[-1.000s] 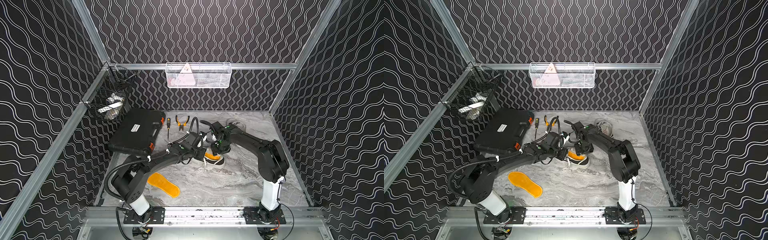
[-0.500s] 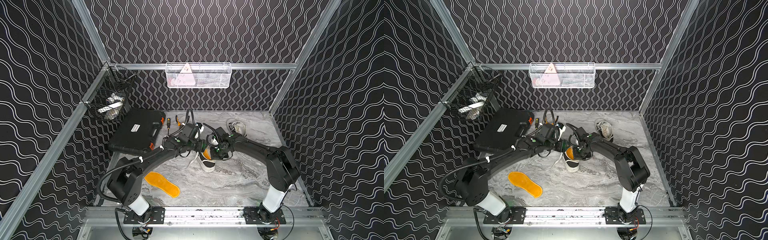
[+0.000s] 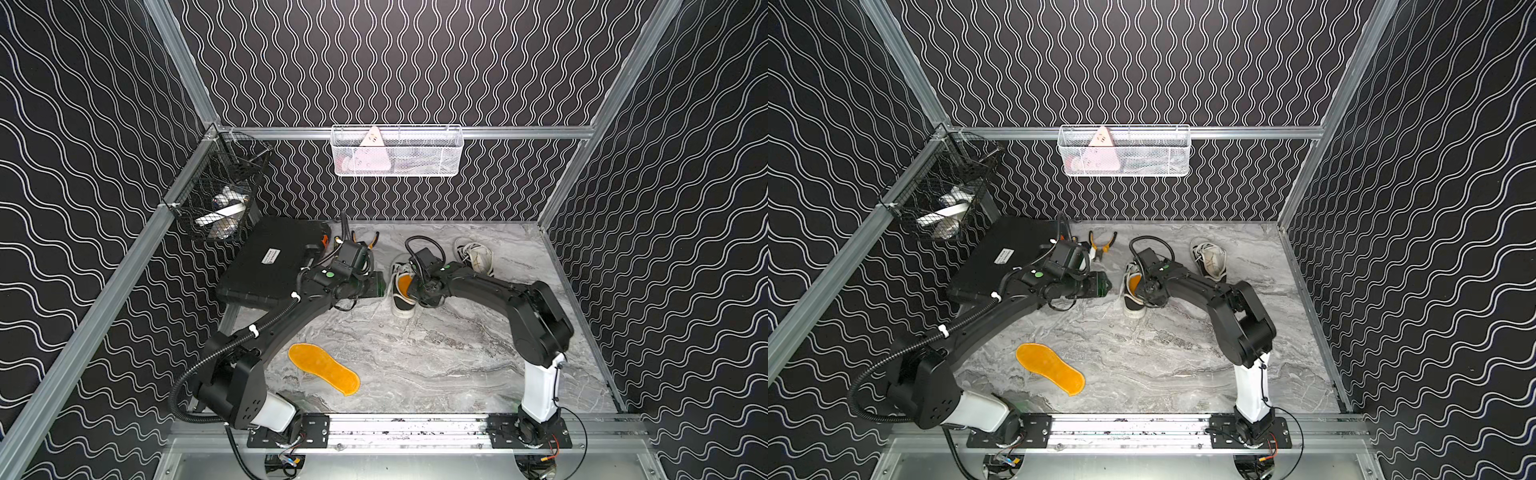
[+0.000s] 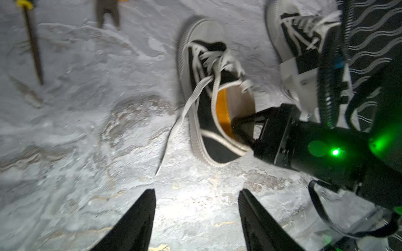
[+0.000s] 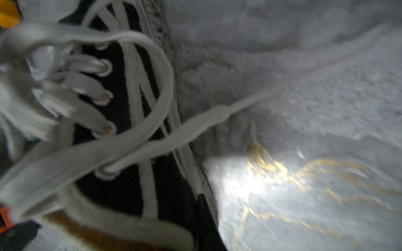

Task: Insert the insole into the shoe
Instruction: Move the shoe to the center of the board, then pick up the insole from the center of the board.

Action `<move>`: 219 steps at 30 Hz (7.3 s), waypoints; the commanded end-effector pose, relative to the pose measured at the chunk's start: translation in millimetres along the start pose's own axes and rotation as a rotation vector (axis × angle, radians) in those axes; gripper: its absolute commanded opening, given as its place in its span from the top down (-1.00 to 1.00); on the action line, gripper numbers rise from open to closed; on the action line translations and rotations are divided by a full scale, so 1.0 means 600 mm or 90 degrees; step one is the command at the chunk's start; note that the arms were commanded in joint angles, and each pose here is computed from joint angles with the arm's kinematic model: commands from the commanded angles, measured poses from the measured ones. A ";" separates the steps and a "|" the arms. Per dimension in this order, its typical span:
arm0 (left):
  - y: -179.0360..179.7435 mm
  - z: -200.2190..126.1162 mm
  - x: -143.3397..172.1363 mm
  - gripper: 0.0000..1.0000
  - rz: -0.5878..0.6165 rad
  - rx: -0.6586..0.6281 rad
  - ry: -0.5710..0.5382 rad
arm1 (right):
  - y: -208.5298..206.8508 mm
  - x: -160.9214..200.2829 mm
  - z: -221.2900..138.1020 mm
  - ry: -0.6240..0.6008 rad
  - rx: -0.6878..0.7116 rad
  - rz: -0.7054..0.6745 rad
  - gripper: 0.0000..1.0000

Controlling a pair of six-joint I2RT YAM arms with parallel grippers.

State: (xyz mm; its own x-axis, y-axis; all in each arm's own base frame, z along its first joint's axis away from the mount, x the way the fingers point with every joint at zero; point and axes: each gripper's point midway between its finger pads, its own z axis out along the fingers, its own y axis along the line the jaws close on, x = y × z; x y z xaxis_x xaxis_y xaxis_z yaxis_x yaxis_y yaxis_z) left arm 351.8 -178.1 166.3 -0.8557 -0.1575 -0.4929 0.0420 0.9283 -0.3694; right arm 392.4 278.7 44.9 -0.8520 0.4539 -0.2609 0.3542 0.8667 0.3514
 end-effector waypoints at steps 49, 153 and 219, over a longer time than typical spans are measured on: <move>0.053 0.012 0.026 -0.25 -0.008 -0.063 0.009 | -0.076 -0.308 -0.173 -0.198 0.008 -0.261 -0.15; 0.231 0.022 0.365 0.45 -0.249 -0.301 0.294 | 0.024 0.012 -0.200 0.038 -0.134 -0.326 -0.02; -0.125 -0.070 0.023 -0.35 0.287 0.440 0.153 | 0.055 0.132 -0.312 0.255 -0.545 -0.546 0.87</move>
State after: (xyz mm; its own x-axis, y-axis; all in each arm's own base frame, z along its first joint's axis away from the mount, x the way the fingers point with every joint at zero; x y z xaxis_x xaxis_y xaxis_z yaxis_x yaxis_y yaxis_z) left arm 326.8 -231.1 211.8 -0.8066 0.2874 -0.5165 0.5788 0.5613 -0.5916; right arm 277.8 301.1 192.5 -0.8402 -0.3559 -0.4091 -0.5393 0.4706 0.6983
